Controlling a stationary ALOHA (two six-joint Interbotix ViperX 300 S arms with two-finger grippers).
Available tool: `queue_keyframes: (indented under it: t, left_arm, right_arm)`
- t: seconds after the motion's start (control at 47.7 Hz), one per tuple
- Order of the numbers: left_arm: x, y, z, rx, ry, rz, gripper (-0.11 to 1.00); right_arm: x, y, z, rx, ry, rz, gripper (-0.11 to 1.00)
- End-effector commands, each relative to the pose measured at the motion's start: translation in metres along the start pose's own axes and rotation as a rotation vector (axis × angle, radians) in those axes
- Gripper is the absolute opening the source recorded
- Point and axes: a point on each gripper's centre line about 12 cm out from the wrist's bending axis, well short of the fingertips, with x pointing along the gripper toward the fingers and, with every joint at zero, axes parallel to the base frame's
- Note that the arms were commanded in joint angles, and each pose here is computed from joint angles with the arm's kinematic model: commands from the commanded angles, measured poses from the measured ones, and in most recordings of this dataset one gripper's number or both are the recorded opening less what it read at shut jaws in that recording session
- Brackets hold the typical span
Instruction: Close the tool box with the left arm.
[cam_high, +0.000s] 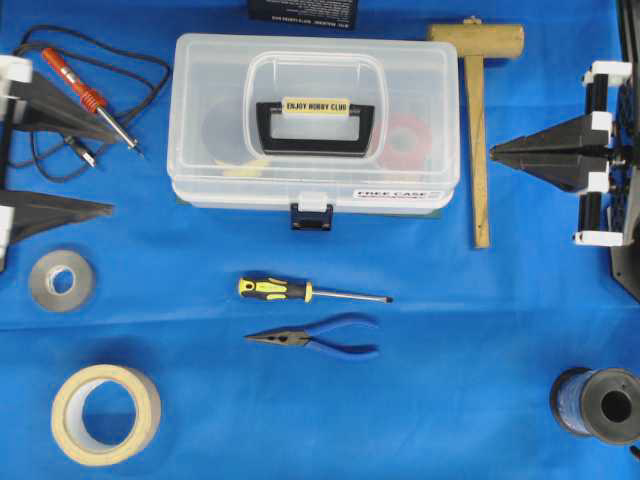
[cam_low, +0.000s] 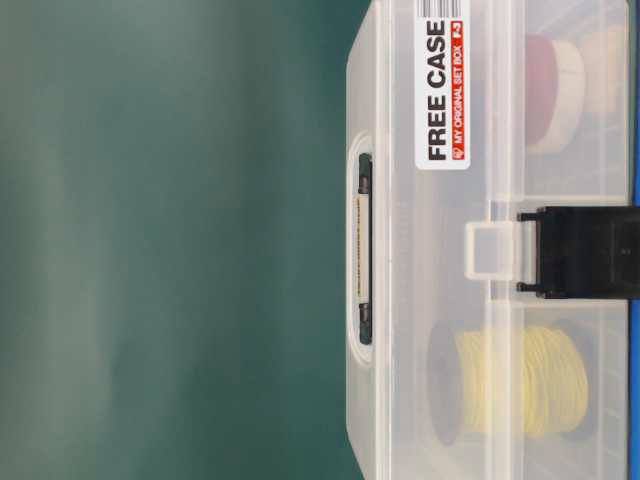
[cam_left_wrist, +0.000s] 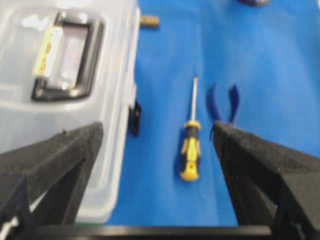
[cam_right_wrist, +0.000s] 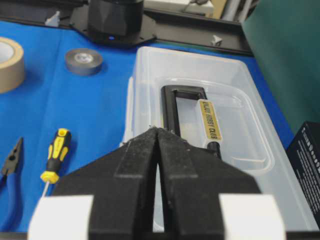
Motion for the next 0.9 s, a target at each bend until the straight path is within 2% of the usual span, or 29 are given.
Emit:
queue_keyframes:
  t: [0.0,0.273,0.419,0.545,0.629,0.881]
  left_arm:
    - [-0.015,0.000,-0.007,0.005,-0.075,-0.004,0.86]
    - [-0.031,0.004,-0.065,0.008,-0.230,-0.009,0.86]
    - [-0.030,0.006,-0.090,0.008,-0.233,-0.008,0.86]
    - [-0.024,0.008,-0.108,0.007,-0.189,-0.003,0.86]
    - [-0.021,0.008,-0.115,0.007,-0.182,-0.004,0.86]
    - [-0.021,0.008,-0.115,0.026,-0.198,-0.002,0.86]
  right_arm:
    - [0.001,0.000,0.006,0.000,-0.021,-0.002,0.00]
    - [0.001,0.000,0.006,-0.001,-0.023,-0.002,0.00]
    - [0.001,0.000,0.006,0.000,-0.023,0.000,0.00]
    - [0.001,0.000,0.006,0.000,-0.021,-0.002,0.00]
    - [0.001,0.000,0.005,0.000,-0.018,-0.002,0.00]
    - [0.001,0.000,0.004,0.000,-0.014,-0.002,0.00]
